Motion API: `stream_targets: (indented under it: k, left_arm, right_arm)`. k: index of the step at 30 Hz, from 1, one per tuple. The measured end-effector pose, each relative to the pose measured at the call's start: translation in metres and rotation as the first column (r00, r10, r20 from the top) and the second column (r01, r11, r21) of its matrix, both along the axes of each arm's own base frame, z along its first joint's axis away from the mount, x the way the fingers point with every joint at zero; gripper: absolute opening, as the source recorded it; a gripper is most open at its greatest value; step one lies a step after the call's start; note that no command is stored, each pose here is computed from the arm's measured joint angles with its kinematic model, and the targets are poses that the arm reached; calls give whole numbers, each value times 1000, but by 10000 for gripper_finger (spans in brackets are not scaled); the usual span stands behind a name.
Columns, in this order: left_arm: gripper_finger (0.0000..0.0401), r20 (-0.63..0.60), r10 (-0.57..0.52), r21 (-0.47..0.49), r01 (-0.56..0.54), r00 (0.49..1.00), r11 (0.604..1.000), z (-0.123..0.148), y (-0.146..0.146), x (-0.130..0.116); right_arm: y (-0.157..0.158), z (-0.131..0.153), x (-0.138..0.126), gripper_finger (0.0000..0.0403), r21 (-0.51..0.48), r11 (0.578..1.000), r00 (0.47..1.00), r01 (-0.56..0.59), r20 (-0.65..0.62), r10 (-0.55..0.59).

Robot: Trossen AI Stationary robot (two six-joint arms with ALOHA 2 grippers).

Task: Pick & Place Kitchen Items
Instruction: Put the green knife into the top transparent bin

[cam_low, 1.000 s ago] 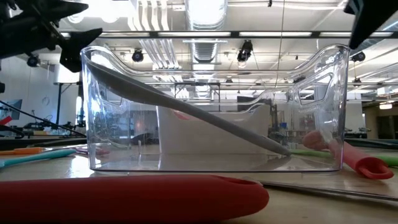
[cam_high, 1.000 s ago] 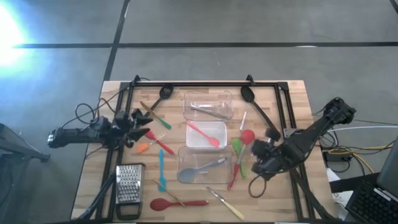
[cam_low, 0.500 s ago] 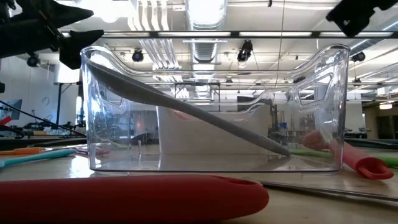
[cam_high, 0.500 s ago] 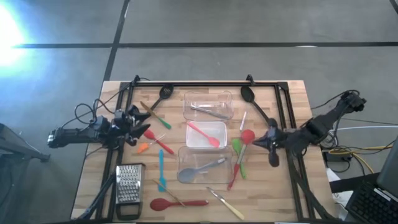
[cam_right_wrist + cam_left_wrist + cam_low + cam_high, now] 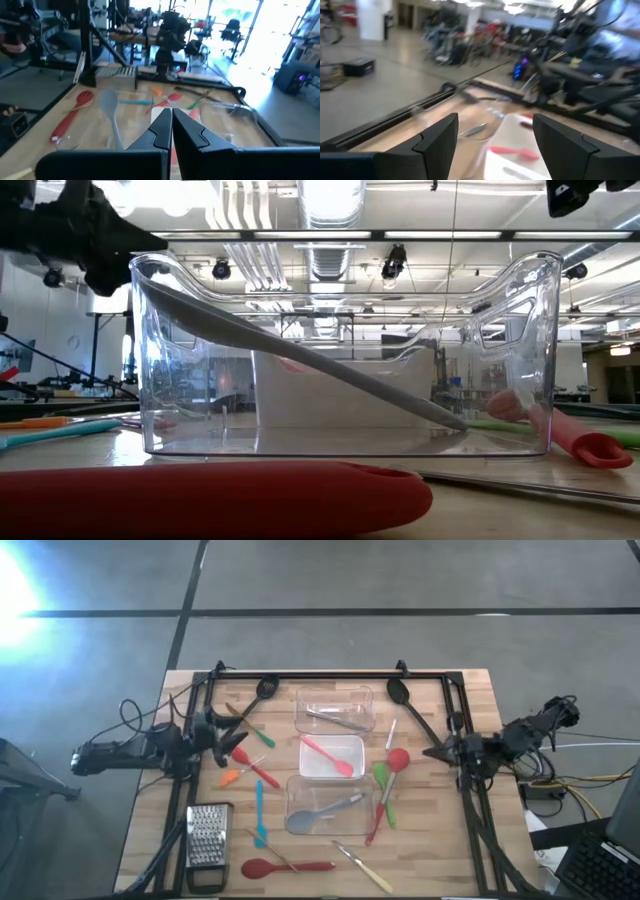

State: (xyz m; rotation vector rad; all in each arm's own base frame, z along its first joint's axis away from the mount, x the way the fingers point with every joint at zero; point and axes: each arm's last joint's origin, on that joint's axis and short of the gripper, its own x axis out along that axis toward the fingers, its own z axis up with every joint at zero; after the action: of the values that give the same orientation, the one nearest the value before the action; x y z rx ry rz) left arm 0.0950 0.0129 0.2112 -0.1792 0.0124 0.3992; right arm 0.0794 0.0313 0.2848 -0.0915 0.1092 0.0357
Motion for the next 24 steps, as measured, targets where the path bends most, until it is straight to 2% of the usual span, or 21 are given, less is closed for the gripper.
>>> stream_targets:
  k: [3, 6, 9, 11, 14, 17, 22, 24]
  left_arm:
    - [261, -96, 27, 29, -25, 995, 999, 14, 1, 2]
    - [261, -219, 102, 72, -89, 970, 993, 30, 3, 8]
    - [261, -353, 182, 141, -140, 918, 980, 48, 5, 18]
    - [261, -460, 198, 196, -119, 865, 973, 58, 6, 27]
    - [261, -623, 211, 274, -43, 753, 961, 72, 7, 42]
    - [261, -771, 216, 320, 72, 599, 945, 78, 9, 58]
    - [261, -923, 220, 276, 144, 317, 950, 76, 19, 81]
    - [261, -941, 227, 264, 125, 250, 956, 76, 27, 90]
  right_arm:
    - [-3, 2, -4, 8, 12, 1000, 1000, 1, 24, -1]
    - [-4, 3, -7, 8, 18, 1000, 999, 14, 37, -15]
    - [-5, 3, -7, 8, 17, 1000, 999, 21, 38, -21]
    - [-4, 3, -6, 8, -9, 1000, 999, 19, 37, -19]
    - [-4, 2, -6, 8, -101, 995, 999, 13, 38, -9]
    - [-4, 3, -6, 8, -169, 986, 999, 7, 40, 0]
    - [-4, 2, -6, 8, -172, 985, 999, 7, 40, 0]
    - [-5, 3, -6, 8, -158, 987, 999, 14, 41, -8]
